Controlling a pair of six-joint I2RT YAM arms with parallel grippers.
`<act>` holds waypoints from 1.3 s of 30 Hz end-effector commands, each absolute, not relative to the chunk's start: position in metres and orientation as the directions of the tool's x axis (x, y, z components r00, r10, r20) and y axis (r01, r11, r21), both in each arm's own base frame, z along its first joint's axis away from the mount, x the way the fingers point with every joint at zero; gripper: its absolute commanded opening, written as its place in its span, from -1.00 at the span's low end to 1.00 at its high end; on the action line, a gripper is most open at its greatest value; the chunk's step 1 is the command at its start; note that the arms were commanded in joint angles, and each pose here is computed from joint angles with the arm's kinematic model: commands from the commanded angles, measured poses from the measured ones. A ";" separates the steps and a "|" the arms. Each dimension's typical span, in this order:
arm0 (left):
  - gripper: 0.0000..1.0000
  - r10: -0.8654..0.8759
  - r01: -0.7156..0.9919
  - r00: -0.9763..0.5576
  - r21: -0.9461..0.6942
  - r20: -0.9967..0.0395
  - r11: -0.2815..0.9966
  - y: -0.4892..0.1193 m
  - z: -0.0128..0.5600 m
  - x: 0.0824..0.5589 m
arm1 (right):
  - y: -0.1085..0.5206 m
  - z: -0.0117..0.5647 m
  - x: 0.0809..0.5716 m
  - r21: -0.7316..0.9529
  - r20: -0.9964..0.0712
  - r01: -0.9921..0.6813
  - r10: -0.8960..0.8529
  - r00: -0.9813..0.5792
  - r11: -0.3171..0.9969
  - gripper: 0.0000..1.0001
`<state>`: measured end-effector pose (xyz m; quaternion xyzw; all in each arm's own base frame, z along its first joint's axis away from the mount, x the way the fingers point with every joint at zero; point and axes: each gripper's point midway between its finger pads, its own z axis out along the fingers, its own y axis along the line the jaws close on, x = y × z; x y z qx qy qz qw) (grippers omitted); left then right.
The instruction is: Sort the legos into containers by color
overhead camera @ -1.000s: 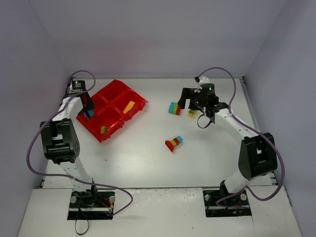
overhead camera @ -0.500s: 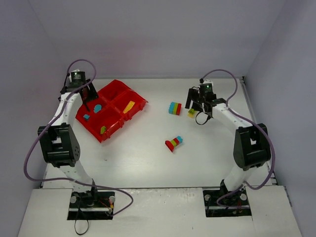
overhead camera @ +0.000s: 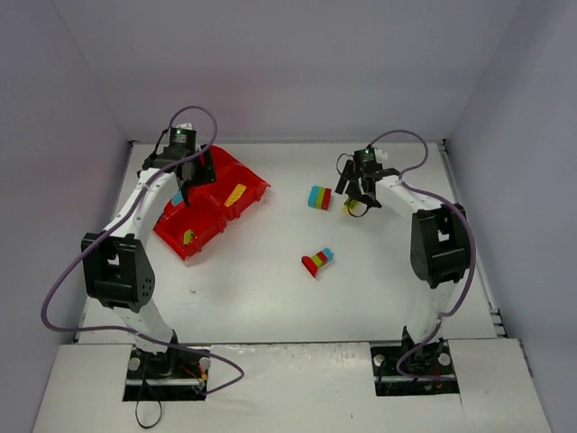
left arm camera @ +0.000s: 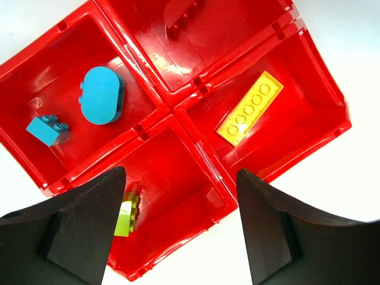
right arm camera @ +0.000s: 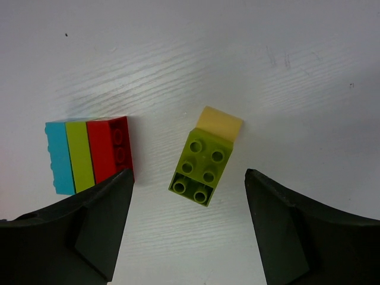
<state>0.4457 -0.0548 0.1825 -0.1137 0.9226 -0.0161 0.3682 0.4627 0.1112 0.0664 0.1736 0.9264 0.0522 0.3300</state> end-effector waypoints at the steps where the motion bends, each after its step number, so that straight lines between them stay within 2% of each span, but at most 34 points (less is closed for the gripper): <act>1: 0.37 -0.218 -0.171 -0.641 -0.140 -0.736 0.975 -0.059 0.223 0.444 | 0.109 0.078 0.478 0.238 -0.612 0.347 0.417 -0.671 0.907 0.43; 14: 0.37 -0.187 -0.111 -0.656 -0.151 -0.732 0.982 -0.079 0.224 0.439 | 0.105 0.060 0.480 0.220 -0.595 0.382 0.434 -0.677 0.898 0.21; 20: 0.37 -0.176 -0.093 -0.659 -0.153 -0.731 0.984 -0.085 0.224 0.437 | 0.104 0.058 0.484 0.214 -0.597 0.386 0.433 -0.675 0.897 0.01; 25: 0.37 -0.167 -0.065 -0.658 -0.165 -0.734 0.984 -0.094 0.229 0.436 | 0.100 0.063 0.484 0.209 -0.608 0.382 0.425 -0.670 0.900 -0.31; 26: 0.37 -0.166 -0.057 -0.657 -0.171 -0.735 0.984 -0.096 0.231 0.436 | 0.100 0.062 0.483 0.210 -0.605 0.381 0.426 -0.673 0.900 -0.46; 31: 0.37 -0.154 -0.020 -0.654 -0.186 -0.741 0.982 -0.107 0.238 0.438 | 0.100 0.073 0.481 0.215 -0.618 0.361 0.413 -0.669 0.907 -0.84; 35: 0.37 -0.152 0.060 -0.656 -0.252 -0.739 0.966 -0.126 0.246 0.437 | 0.103 0.104 0.484 0.242 -0.668 0.283 0.370 -0.645 0.928 -1.00; 38: 0.37 -0.151 0.141 -0.653 -0.315 -0.742 0.939 -0.144 0.256 0.437 | 0.113 0.144 0.486 0.292 -0.736 0.156 0.326 -0.593 0.943 -1.00; 39: 0.37 -0.147 0.184 -0.657 -0.346 -0.740 0.920 -0.153 0.260 0.435 | 0.119 0.176 0.491 0.327 -0.786 0.091 0.324 -0.526 0.941 -1.00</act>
